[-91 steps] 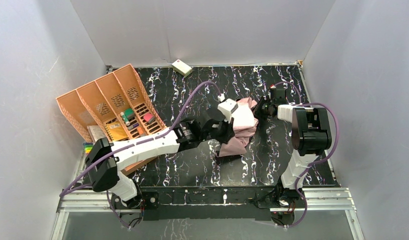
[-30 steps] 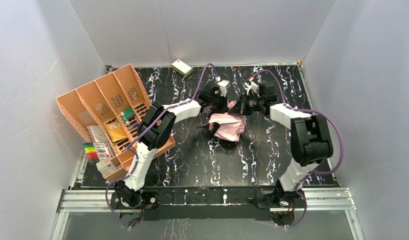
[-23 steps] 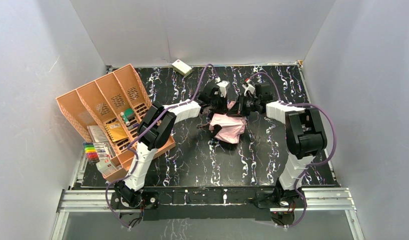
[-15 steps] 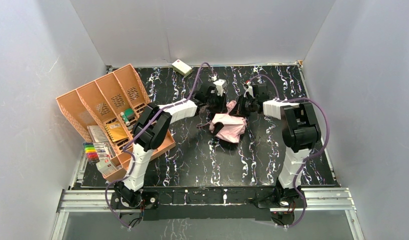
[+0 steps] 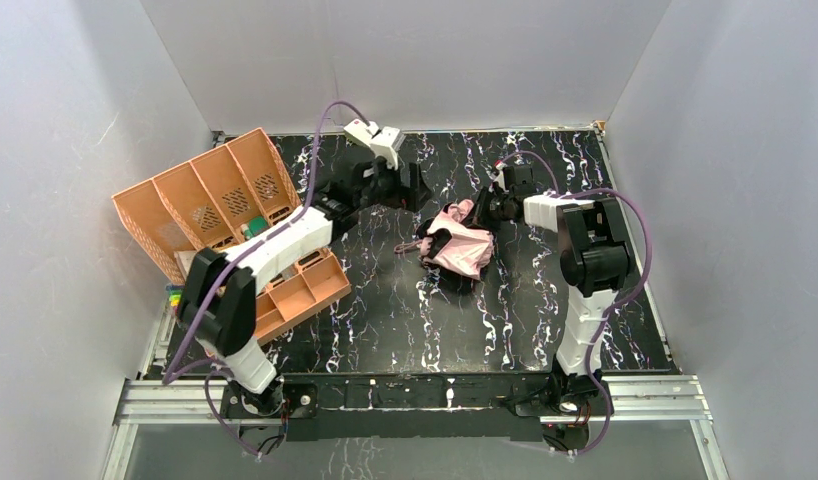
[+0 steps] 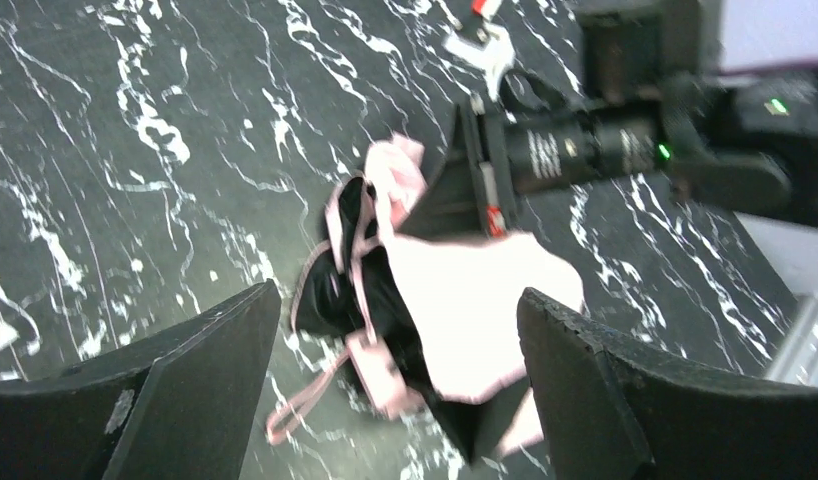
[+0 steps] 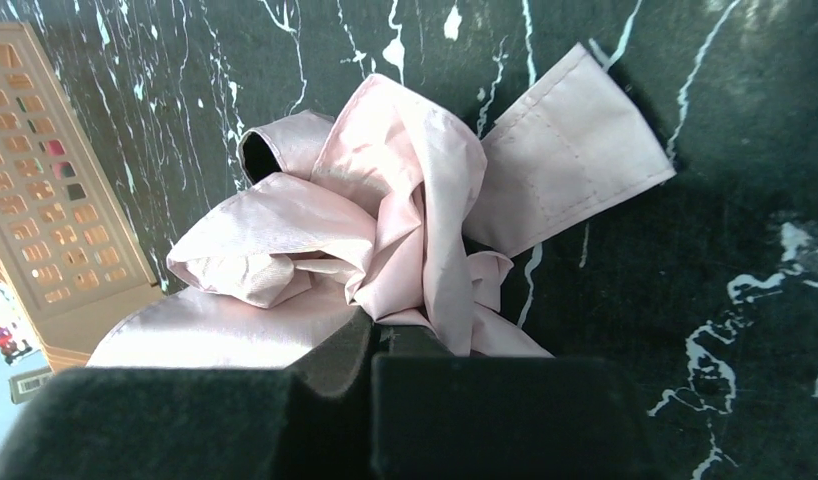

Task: Put away the umbrella

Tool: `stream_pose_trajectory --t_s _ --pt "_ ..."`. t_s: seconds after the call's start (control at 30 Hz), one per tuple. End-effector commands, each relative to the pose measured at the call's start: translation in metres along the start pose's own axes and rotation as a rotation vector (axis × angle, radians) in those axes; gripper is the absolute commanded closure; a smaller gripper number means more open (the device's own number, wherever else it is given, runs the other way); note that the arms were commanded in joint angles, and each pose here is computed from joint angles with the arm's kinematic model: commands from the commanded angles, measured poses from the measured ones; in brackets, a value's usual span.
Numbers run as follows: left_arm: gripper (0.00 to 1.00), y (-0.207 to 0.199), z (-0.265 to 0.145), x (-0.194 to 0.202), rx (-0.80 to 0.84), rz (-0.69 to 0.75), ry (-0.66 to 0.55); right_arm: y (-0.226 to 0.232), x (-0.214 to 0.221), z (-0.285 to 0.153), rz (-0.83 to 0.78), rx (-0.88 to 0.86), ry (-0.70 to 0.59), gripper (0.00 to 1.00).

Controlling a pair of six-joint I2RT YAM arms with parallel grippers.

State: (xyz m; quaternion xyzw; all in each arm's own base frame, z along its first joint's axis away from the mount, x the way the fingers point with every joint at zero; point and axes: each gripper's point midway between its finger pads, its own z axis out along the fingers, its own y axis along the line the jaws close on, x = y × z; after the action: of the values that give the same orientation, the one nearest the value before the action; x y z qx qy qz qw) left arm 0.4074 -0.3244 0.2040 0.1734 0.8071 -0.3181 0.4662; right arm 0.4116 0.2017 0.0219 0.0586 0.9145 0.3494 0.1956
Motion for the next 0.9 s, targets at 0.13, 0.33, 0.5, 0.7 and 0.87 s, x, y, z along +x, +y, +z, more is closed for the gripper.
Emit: stream_pose_trajectory --t_s 0.13,0.33,0.5,0.7,0.87 --pt "0.08 -0.033 -0.073 0.061 0.038 0.018 -0.007 -0.067 0.012 0.009 0.073 0.224 0.033 1.0" --pt "0.05 -0.066 -0.074 0.117 -0.006 0.133 0.08 -0.063 0.012 0.01 0.073 0.209 0.039 1.0" --pt "0.04 -0.061 -0.058 0.117 -0.059 0.155 0.057 -0.063 0.013 0.008 0.073 0.208 0.039 1.0" --pt "0.04 -0.06 -0.033 0.106 -0.086 0.219 0.046 -0.062 0.014 0.008 0.069 0.203 0.042 1.0" --pt "0.1 -0.053 -0.023 0.099 -0.134 0.246 0.035 -0.061 0.015 0.008 0.067 0.199 0.043 1.0"
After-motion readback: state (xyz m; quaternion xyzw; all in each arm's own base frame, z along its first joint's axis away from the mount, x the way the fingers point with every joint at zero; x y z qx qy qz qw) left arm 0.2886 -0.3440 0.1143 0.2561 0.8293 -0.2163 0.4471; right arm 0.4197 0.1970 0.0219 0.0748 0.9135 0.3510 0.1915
